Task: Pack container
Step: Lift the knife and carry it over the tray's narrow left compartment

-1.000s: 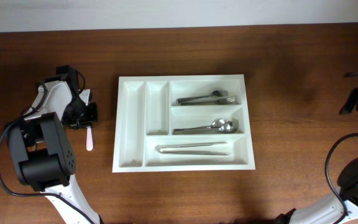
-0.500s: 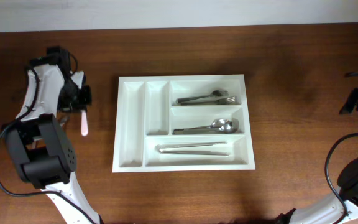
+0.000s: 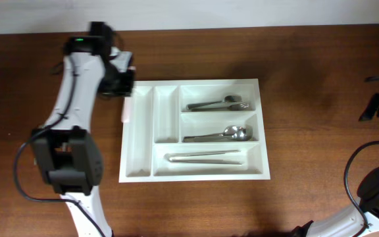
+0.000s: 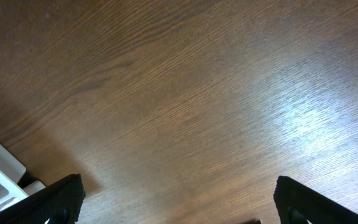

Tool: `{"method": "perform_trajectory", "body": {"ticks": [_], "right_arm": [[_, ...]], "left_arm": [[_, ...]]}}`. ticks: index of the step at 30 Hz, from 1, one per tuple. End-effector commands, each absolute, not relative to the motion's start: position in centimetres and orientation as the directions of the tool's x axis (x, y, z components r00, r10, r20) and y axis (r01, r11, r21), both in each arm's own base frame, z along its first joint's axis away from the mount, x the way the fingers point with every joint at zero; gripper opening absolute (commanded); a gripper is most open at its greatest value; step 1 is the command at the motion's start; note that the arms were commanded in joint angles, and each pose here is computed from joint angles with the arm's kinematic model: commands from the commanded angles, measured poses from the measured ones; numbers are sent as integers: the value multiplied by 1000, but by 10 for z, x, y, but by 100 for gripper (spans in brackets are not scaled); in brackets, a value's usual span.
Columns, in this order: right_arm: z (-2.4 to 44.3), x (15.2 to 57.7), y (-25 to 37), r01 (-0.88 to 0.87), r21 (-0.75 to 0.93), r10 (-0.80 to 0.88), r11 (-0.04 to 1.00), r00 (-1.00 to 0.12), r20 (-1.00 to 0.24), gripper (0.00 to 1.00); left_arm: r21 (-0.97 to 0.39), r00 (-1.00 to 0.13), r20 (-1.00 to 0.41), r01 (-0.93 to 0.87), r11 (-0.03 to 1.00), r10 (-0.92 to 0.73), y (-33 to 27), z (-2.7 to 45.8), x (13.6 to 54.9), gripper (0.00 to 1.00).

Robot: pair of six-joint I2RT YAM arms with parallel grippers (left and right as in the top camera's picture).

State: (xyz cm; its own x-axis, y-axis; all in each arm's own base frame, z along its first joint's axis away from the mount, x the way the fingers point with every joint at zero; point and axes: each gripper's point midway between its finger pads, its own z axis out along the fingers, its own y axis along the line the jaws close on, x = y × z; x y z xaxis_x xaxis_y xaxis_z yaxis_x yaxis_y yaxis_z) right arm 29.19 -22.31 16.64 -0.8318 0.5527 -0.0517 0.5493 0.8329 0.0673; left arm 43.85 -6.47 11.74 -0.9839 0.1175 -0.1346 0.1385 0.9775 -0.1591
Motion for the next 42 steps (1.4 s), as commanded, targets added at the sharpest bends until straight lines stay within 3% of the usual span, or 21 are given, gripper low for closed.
{"method": "perform_trajectory", "body": {"ticks": [1, 8, 17, 34, 38, 42], "right_arm": [[171, 290, -223, 562, 73, 566, 824, -822, -65, 99], [171, 290, -223, 562, 73, 566, 824, -822, -65, 99], [171, 290, -223, 562, 73, 566, 824, -822, -65, 99], [171, 290, -223, 562, 73, 566, 824, -822, -65, 99], [171, 290, -223, 562, 73, 566, 824, -822, -65, 99], [171, 290, -223, 562, 73, 566, 824, -822, -65, 99]], "left_arm": [[-205, -987, -128, 122, 971, 97, -107, 121, 434, 4], [-210, -975, -118, 208, 955, 186, -164, 121, 416, 12], [-214, -961, -147, 264, 940, 236, -204, 123, 408, 13], [-129, -988, -155, 25, 991, 5, -184, 120, 421, 13], [-99, -987, -161, 18, 995, 2, -178, 120, 422, 19], [-62, -986, -169, 12, 998, 1, -172, 119, 423, 19]]}}
